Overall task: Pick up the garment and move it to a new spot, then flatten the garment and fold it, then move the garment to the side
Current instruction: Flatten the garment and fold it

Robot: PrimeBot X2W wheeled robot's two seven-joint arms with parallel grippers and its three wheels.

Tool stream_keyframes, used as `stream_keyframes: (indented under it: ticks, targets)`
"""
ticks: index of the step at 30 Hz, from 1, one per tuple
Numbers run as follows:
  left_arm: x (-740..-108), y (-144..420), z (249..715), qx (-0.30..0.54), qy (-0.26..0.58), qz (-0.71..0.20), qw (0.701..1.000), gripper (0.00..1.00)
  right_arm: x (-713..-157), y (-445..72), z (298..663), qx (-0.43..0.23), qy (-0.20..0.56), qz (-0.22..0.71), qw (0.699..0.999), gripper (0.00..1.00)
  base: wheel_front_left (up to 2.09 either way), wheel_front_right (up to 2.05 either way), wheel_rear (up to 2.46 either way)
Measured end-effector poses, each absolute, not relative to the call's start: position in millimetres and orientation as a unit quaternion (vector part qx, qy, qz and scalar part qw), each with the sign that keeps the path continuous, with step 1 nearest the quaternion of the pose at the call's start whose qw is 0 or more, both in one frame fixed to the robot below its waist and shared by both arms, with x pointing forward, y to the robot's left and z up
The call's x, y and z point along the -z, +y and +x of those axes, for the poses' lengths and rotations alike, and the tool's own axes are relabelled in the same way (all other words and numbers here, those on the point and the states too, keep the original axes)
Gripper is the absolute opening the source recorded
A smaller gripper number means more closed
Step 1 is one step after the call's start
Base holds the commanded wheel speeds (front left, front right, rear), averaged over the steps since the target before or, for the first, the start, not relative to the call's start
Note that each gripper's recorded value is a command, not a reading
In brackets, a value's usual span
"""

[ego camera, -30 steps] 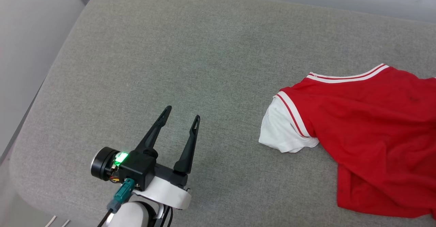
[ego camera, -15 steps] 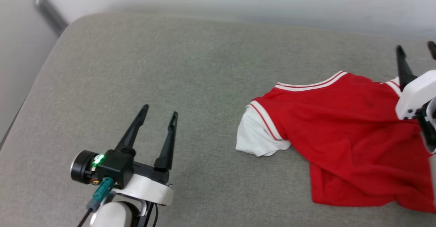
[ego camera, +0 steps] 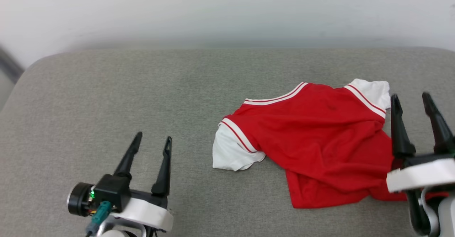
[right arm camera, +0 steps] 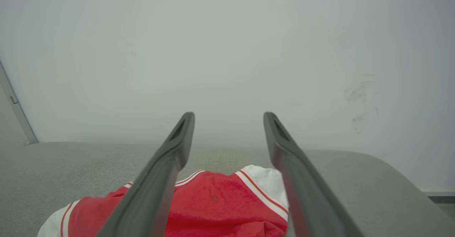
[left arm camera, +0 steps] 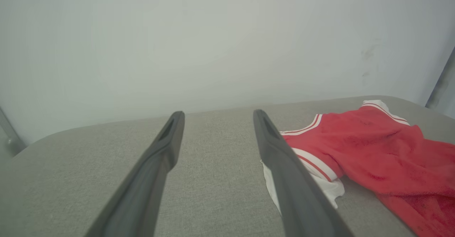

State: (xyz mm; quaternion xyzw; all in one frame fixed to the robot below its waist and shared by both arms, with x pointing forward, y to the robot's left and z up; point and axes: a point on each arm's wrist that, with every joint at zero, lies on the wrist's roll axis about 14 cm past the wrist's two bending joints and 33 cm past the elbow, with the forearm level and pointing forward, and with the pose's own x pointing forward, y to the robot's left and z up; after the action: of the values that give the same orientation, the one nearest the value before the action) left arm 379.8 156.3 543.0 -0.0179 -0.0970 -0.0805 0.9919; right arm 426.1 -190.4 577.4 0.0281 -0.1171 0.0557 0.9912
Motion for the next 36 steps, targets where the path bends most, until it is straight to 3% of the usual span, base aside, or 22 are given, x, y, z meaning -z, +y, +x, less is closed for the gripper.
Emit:
stream_keyframes:
  ticks: [6, 11, 17, 33, 34, 35, 36]
  targets:
    - [-517.7, 128.1, 381.6, 0.128, -0.049, -0.033, 0.99, 1.0, -567.2, -197.3, 405.0, -0.034, -0.106, 0.045, 0.993, 1.0, 0.0, 0.0, 0.0]
    - [-492.1, 94.9, 394.4, 0.191, 0.054, -0.014, 0.98, 1.0, -563.2, -198.8, 407.5, -0.036, -0.094, 0.03, 0.994, 1.0, 0.0, 0.0, 0.0]
    - [-467.4, 47.3, 397.3, 0.292, 0.179, 0.047, 0.939, 1.0, -547.8, -214.0, 411.1, -0.015, -0.068, 0.013, 0.997, 1.0, 0.0, 0.0, 0.0]
    - [-391.5, 14.0, 422.4, 0.362, 0.33, 0.122, 0.863, 1.0, -515.9, -232.3, 425.3, 0.014, -0.031, -0.002, 0.999, 1.0, 0.0, 0.0, 0.0]
    - [-386.0, 12.5, 420.0, 0.366, 0.34, 0.121, 0.858, 0.78, -514.0, -232.8, 425.6, 0.015, -0.029, -0.002, 0.999, 1.0, 0.0, 0.0, 0.0]
    - [-383.0, 11.0, 418.9, 0.37, 0.345, 0.118, 0.855, 0.35, -511.9, -233.2, 425.8, 0.016, -0.027, -0.002, 1.0, 1.0, 0.0, 0.0, 0.0]
    - [-382.1, 10.8, 419.8, 0.37, 0.346, 0.112, 0.855, 0.0, -510.6, -233.3, 426.1, 0.017, -0.026, -0.002, 1.0, 1.0, 0.0, 0.0, 0.0]
